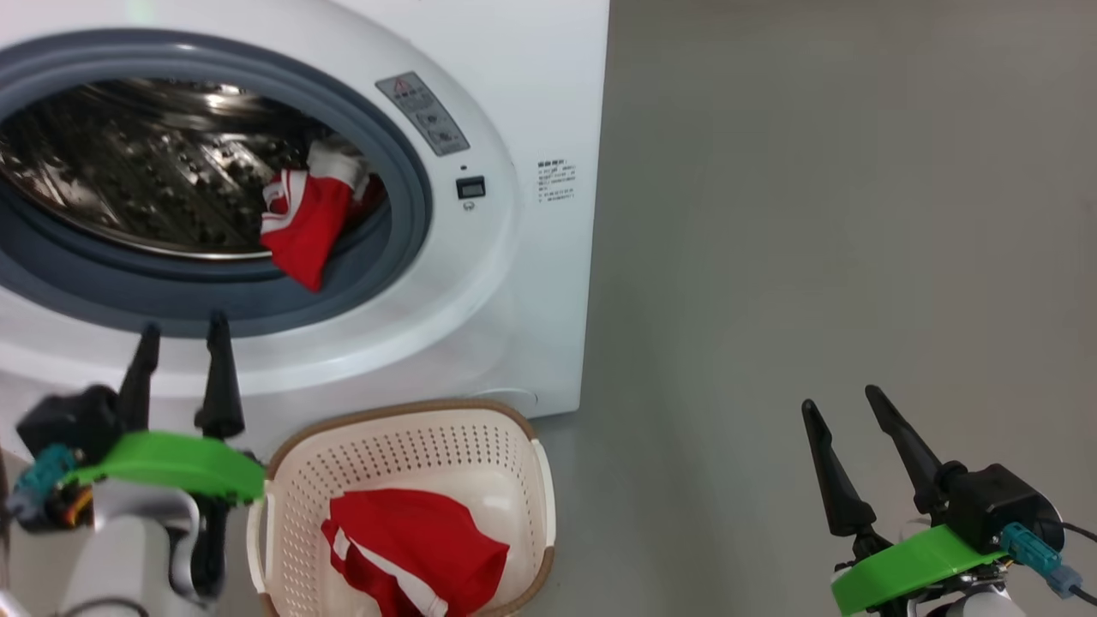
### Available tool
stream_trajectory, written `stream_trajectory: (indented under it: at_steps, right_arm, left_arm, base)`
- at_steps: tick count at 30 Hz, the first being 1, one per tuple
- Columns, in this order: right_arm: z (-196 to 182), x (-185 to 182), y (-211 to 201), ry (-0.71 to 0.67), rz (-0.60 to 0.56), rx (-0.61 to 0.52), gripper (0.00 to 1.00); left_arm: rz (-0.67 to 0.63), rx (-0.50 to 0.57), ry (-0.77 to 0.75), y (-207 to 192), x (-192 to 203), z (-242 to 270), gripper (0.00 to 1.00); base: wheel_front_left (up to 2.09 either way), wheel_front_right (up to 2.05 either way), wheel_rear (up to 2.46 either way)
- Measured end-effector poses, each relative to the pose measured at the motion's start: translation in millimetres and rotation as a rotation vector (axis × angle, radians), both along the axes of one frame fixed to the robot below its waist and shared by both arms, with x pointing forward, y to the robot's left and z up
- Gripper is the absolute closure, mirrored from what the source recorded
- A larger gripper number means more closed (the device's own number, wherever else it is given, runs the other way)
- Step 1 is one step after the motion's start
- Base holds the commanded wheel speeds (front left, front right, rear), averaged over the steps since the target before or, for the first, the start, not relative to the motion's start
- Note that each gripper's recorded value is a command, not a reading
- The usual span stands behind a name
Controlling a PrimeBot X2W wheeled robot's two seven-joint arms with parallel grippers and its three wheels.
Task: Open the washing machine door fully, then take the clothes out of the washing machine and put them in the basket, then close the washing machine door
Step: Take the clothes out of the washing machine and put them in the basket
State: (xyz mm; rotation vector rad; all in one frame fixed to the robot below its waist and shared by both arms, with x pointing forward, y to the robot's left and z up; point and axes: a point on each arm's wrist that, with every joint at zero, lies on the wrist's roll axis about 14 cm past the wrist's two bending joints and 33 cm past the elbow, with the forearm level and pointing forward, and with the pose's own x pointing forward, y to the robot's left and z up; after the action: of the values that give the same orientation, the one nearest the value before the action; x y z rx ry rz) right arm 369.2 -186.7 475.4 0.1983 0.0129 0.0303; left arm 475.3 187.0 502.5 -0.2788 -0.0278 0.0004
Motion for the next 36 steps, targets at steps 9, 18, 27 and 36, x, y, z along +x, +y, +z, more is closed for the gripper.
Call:
stream_trajectory:
  at_steps: [9,18,27,36]
  right_arm:
    - [-17.0,20.5,2.4,0.044,0.013,-0.007,0.00]
    - [-37.7,40.0,2.7,0.092,0.026,-0.031,0.00]
    - [-56.0,51.5,4.3,0.132,0.031,-0.032,0.00]
    - [-69.7,58.6,-2.6,0.161,0.006,-0.031,0.00]
  left_arm:
    - [-0.012,-0.021,0.039,-2.0,50.4,-8.3,0.00]
    - [-0.026,-0.033,0.088,-10.9,100.9,-20.7,0.00]
    - [-0.043,-0.059,0.166,-23.2,137.5,-40.6,0.00]
    - [-0.080,-0.107,0.271,-41.9,162.4,-57.6,0.00]
  base:
    - [0.00,0.00,0.00]
    - [0.00,0.00,0.00]
    - [0.00,0.00,0.00]
    - [0.00,0.00,0.00]
